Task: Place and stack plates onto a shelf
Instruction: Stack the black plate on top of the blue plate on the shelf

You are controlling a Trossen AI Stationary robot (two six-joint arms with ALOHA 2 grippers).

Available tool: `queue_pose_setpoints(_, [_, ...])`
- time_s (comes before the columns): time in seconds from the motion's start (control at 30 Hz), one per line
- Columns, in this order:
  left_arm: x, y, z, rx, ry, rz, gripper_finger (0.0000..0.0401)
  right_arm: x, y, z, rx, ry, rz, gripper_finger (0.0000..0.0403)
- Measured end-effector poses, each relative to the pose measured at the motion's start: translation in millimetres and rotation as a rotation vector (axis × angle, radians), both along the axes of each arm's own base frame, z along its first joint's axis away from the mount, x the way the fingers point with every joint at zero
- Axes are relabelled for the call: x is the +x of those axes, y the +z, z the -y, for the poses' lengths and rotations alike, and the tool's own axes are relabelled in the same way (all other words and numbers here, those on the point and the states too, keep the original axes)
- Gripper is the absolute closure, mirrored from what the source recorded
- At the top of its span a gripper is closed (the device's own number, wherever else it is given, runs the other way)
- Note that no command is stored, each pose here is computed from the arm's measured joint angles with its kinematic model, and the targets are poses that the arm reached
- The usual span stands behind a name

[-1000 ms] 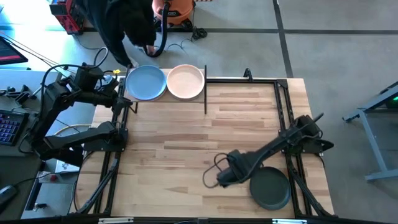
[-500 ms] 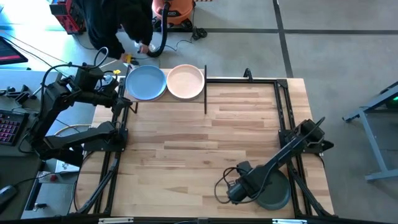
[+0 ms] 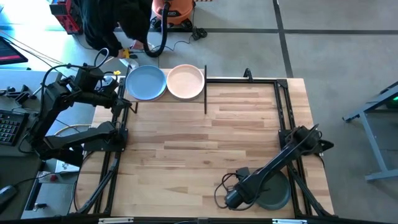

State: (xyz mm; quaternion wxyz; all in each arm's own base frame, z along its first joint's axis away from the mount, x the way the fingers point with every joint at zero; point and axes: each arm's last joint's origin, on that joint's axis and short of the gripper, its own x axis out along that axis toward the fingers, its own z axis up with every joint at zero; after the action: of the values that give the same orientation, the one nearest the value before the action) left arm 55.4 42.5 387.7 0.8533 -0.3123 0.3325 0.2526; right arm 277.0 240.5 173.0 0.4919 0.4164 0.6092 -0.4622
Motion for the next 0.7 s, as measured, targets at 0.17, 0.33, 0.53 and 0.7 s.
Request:
queue_pose_setpoints(0.17, [0, 0, 0, 0.000, 0.000, 0.000, 0.0304, 0, -14, -4, 0.007, 0.001, -0.058, 0.0249])
queue_pose_setpoints(0.33, [0, 0, 0, 0.011, -0.012, -0.004, 0.0304, -2, -27, -8, 0.003, 0.003, -0.113, 0.0249])
queue_pose_setpoints(0.53, [0, 0, 0, 0.010, -0.012, -0.004, 0.0304, -2, -32, -10, 0.010, 0.008, -0.130, 0.0274])
queue_pose_setpoints(0.7, [0, 0, 0, 0.009, -0.011, -0.004, 0.0304, -2, -32, -10, 0.023, 0.046, -0.139, 0.0357])
